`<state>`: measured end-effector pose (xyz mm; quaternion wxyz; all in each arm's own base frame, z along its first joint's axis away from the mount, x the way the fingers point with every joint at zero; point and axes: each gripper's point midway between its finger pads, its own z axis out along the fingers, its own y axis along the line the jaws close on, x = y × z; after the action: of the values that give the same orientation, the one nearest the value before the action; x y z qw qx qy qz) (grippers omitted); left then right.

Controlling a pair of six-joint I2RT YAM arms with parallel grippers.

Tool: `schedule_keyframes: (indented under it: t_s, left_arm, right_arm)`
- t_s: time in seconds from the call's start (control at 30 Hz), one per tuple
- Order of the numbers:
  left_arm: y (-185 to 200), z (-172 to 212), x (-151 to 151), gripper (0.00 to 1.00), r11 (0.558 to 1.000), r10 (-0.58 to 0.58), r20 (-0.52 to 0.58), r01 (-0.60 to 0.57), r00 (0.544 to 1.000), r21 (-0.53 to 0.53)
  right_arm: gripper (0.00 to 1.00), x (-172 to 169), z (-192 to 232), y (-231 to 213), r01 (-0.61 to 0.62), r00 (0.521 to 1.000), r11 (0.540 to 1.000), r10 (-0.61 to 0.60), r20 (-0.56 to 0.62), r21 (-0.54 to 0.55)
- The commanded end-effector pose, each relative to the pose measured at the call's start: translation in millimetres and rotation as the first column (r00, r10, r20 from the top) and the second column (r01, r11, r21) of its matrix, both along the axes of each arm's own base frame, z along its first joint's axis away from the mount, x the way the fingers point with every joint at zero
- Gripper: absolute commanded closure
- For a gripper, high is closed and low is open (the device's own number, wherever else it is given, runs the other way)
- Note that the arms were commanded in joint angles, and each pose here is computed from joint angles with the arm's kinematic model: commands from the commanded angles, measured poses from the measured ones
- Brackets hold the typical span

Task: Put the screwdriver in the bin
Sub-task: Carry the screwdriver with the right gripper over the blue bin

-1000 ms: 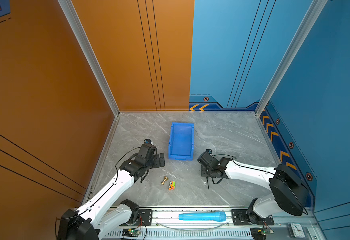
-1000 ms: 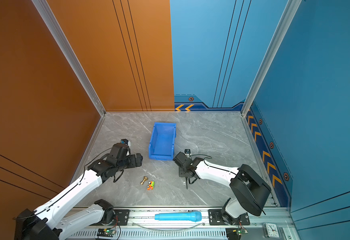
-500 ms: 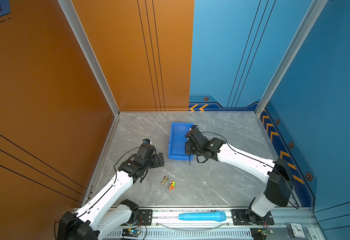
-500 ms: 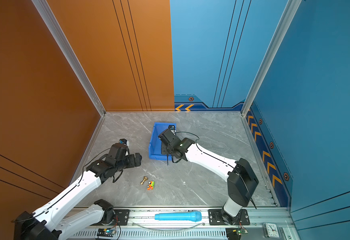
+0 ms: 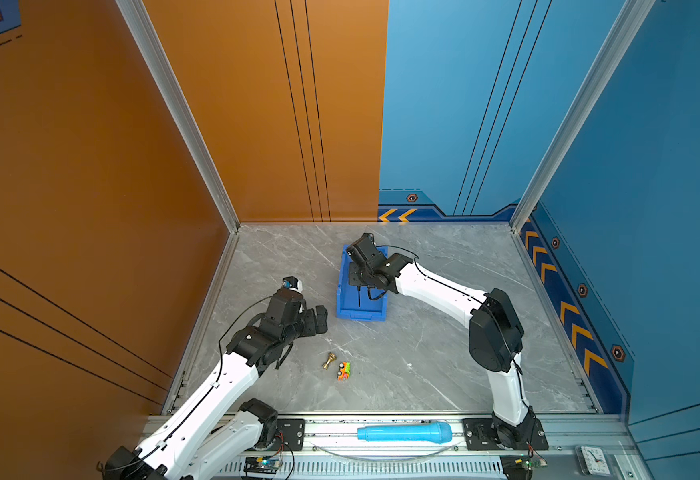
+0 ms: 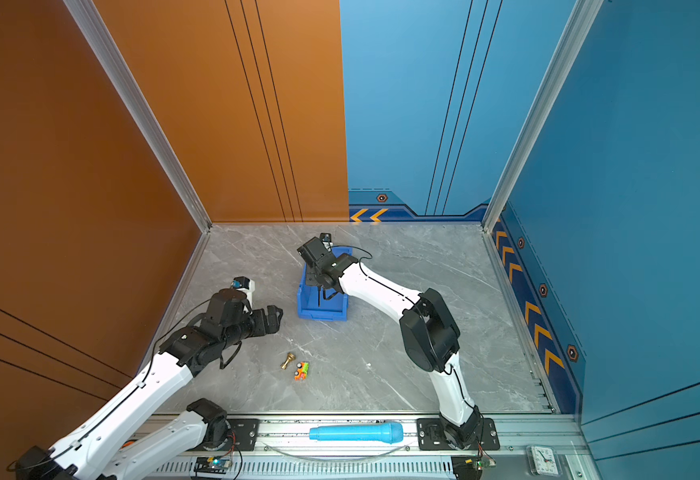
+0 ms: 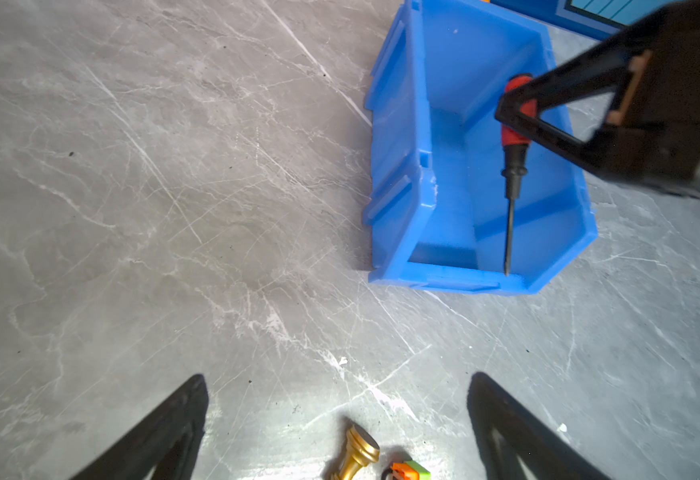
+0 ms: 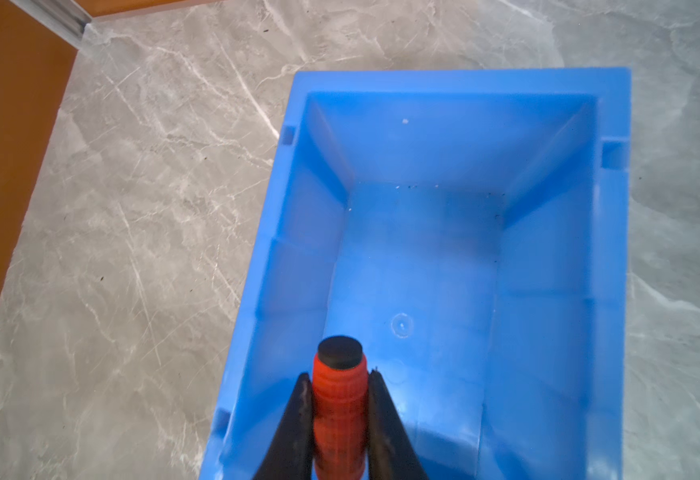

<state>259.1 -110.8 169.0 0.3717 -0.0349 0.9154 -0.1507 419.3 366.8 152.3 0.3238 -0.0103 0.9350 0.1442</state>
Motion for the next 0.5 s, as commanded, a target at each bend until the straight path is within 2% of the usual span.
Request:
schedule_keyframes:
  t_s: [0.0, 0.17, 0.47]
  left_arm:
    - [-23, 12, -9, 0.02, 0.99, -0.135, 0.04, 0.137, 0.99, -0.047]
    - [-43, 25, -18, 0.02, 0.964, -0.252, 0.091, 0.258, 0.963, -0.061]
    - [-52, 25, -24, 0.02, 0.951, -0.295, 0.107, 0.302, 0.95, -0.06]
  right_arm:
    - [0.97, 17, -5, -10, 0.045, 0.999, 0.998, -0.044, 0.015, -0.042]
    - [0.97, 28, -22, -8, 0.055, 0.998, 0.997, -0.055, 0.001, -0.056]
    - [0.95, 40, -47, -3, 0.076, 0.997, 0.992, -0.077, -0.007, -0.101]
